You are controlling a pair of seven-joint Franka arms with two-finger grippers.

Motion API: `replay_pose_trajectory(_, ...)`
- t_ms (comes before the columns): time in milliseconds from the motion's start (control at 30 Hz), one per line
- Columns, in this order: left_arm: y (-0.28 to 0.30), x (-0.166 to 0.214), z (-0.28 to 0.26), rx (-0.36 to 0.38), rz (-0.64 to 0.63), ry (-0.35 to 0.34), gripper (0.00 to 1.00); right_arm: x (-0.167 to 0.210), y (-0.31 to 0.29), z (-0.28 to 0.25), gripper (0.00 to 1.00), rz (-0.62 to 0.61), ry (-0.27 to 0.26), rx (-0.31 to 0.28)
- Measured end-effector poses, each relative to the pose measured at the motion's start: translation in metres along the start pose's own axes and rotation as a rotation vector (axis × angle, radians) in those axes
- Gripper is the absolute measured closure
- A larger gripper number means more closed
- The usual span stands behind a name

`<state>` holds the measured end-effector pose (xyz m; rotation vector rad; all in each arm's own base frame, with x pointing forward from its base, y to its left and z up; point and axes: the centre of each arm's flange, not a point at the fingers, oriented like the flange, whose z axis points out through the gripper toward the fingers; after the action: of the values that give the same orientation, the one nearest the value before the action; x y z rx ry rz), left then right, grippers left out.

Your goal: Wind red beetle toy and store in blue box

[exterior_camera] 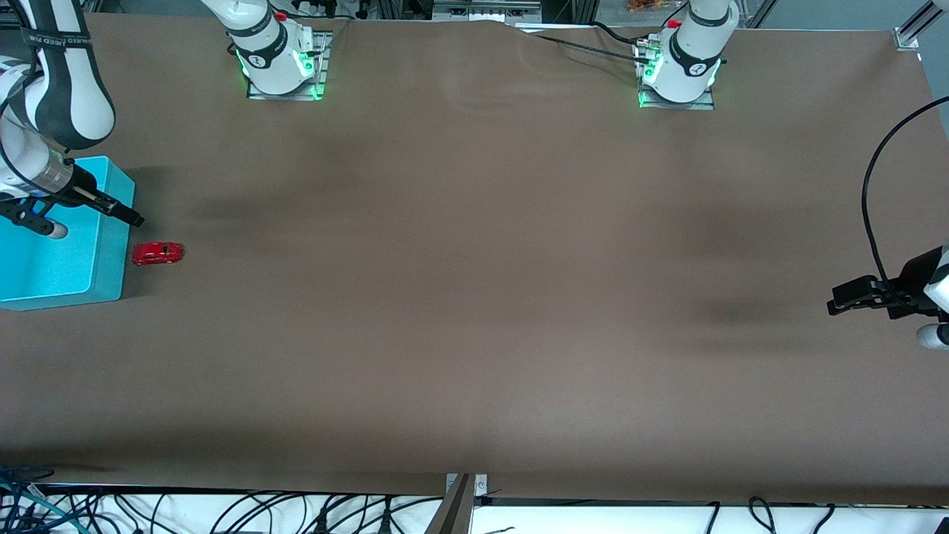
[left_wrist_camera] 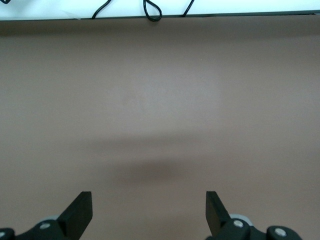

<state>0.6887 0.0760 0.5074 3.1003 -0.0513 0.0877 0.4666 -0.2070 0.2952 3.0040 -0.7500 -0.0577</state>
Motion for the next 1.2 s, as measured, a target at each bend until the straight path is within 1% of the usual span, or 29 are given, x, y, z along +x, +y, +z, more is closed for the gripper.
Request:
replay_pose_trajectory(133, 0.000, 0.000, 0.001, 0.000, 0.000, -0.003, 0.00, 0.001, 0.007, 0.007, 0.00, 0.053, 0.002, -0.004)
replay_pose_trajectory(367, 0.000, 0.000, 0.002, -0.001, 0.000, -0.004, 0.00, 0.002, 0.007, 0.023, 0.00, 0.198, 0.010, -0.011)
replay_pose_trajectory(600, 0.000, 0.000, 0.002, -0.001, 0.000, -0.005, 0.00, 0.004, 0.004, 0.038, 0.00, 0.317, 0.015, -0.018)
replay_pose_trajectory(767, -0.001, 0.000, 0.003, -0.001, -0.001, -0.006, 0.00, 0.006, 0.001, 0.050, 0.00, 0.413, 0.034, -0.019)
replay_pose_trajectory(1033, -0.001, 0.000, 0.004, -0.001, -0.002, -0.007, 0.00, 0.006, -0.017, 0.068, 0.00, 0.518, 0.046, -0.016)
replay_pose_trajectory(1200, -0.001, 0.000, 0.004, -0.001, -0.002, -0.008, 0.00, 0.007, -0.027, 0.076, 0.00, 0.563, 0.058, -0.009)
